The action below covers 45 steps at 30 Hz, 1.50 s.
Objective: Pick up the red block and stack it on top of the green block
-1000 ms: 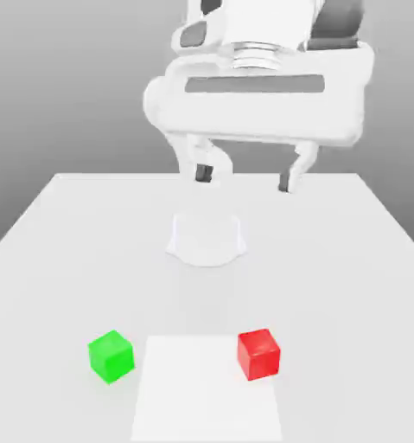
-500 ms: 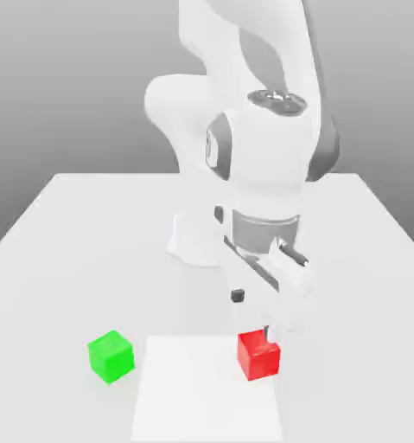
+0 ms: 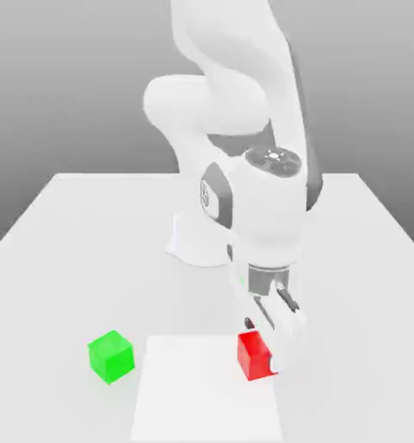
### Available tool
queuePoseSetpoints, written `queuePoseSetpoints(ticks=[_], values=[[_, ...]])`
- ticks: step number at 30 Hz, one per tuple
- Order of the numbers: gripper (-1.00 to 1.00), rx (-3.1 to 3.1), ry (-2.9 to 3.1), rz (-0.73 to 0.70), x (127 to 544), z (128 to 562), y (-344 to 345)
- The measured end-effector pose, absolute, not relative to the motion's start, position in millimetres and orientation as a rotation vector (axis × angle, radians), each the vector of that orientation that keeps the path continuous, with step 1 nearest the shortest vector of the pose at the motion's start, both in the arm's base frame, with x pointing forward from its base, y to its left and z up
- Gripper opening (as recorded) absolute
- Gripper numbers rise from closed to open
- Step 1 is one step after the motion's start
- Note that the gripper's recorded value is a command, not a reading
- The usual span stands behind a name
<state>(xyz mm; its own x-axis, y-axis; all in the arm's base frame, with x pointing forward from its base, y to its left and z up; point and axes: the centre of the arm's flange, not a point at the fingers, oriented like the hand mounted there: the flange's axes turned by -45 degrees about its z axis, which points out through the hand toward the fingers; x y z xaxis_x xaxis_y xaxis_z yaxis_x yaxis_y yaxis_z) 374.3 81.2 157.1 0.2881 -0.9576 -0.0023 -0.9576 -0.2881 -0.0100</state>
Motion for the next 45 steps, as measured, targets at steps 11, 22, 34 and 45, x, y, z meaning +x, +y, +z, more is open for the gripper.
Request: queuePoseSetpoints(ticks=[11,22,34,45], values=[[-1.0,-2.514,1.868,-0.006,373.4,153.1,81.0],[-1.0,-2.514,1.864,-0.012,375.3,200.8,82.3],[-1.0,-2.156,2.298,-0.005,380.1,229.4,-59.1],[-1.0,-1.85,2.545,-0.016,361.9,231.1,-155.7]])
